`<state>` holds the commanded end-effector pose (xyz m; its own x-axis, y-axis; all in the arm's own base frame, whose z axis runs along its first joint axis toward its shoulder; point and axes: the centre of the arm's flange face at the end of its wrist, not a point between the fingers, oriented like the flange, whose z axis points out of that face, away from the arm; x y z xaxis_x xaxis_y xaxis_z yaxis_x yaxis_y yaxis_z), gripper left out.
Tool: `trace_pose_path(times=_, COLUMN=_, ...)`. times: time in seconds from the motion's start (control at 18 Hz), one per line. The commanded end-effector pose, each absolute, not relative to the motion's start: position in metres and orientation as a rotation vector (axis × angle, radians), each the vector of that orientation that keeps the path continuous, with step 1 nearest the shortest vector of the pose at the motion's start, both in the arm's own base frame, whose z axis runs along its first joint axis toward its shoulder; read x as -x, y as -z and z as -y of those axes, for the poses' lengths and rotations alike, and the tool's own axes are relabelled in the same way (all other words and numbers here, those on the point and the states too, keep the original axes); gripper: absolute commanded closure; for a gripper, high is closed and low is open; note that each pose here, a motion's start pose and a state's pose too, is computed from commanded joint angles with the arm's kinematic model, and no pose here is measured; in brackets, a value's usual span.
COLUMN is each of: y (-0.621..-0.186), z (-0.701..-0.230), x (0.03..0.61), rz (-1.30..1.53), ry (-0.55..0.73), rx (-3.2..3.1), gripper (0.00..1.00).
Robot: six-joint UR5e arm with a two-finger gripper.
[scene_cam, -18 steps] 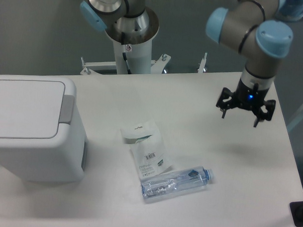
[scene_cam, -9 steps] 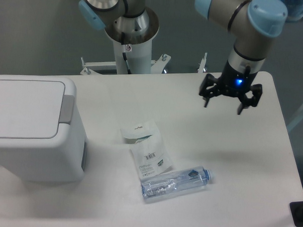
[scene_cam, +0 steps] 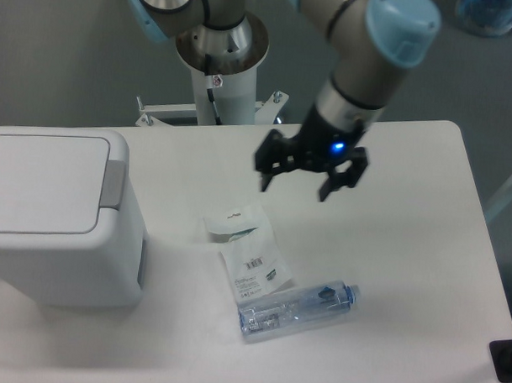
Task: Open the trash can
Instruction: 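Move the gripper across the table toward the white trash bin lid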
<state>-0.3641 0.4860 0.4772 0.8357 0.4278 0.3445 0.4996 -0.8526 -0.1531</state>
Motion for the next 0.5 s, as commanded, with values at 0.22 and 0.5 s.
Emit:
trace_pose_path(times=0.22, y=-0.488, z=-0.503, x=0.332, rz=0.755, ry=0.483, rx=2.752, gripper=0.00)
trace_pose_path(times=0.5, y=-0.495, z=-0.526, x=0.304, rz=0.654, ry=0.511, rx=2.709, gripper=0.00)
